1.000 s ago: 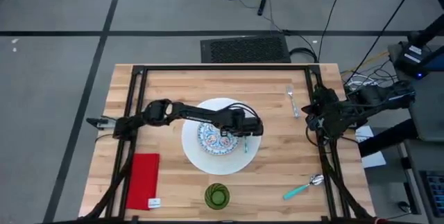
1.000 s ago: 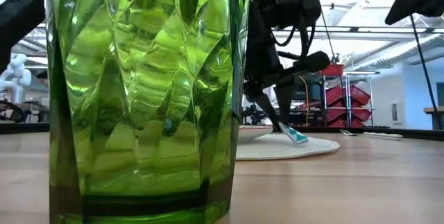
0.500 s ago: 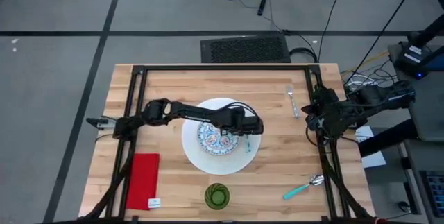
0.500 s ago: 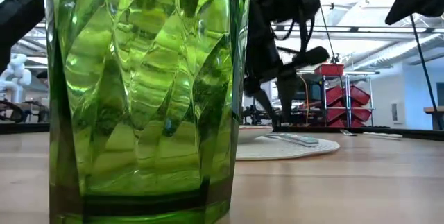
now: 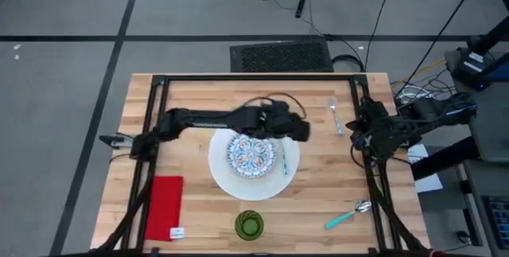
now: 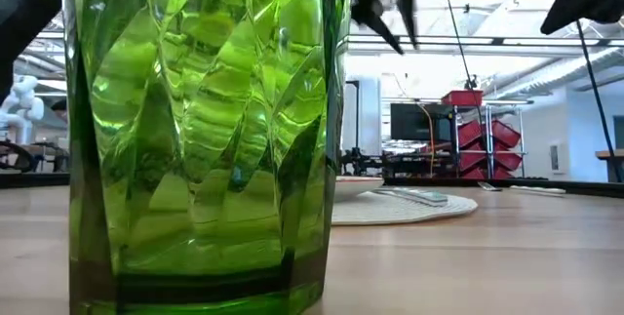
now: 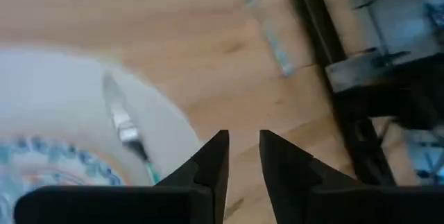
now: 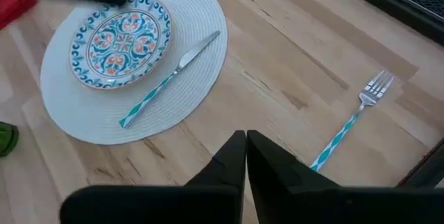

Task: Set table place
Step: Put the white table knife to the right side of the blue patterned plate on the white tablemat

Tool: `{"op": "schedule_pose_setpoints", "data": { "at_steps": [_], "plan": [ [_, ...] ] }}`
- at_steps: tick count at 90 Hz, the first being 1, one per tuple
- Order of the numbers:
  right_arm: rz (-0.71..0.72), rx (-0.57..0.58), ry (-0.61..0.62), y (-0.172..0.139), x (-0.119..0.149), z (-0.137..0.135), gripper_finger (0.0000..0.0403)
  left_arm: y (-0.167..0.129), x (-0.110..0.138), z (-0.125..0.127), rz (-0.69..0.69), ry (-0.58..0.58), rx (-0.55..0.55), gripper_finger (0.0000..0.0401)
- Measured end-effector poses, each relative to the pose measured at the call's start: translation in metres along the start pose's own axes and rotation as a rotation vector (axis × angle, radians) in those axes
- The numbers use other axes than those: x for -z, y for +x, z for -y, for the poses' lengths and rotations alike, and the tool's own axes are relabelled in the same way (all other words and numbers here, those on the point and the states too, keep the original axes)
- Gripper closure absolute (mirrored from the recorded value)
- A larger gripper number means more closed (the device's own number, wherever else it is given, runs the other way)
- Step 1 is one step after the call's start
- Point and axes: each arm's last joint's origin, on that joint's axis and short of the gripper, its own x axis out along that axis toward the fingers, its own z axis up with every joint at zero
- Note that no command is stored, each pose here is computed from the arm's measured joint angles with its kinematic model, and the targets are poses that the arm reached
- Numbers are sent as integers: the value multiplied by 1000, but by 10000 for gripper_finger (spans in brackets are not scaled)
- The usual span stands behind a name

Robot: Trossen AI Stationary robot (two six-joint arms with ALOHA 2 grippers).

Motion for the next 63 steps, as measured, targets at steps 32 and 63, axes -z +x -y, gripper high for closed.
{"op": "schedule_pose_setpoints", "data": {
  "at_steps": [32,63],
  "plan": [
    [33,-58,41,4,-6,-12,403,-116,-14,-48,-28,171,-180,339],
    [-140,-69,100,52,-17,-64,403,-136,31,-85,-58,326,-234,399]
  ]
}}
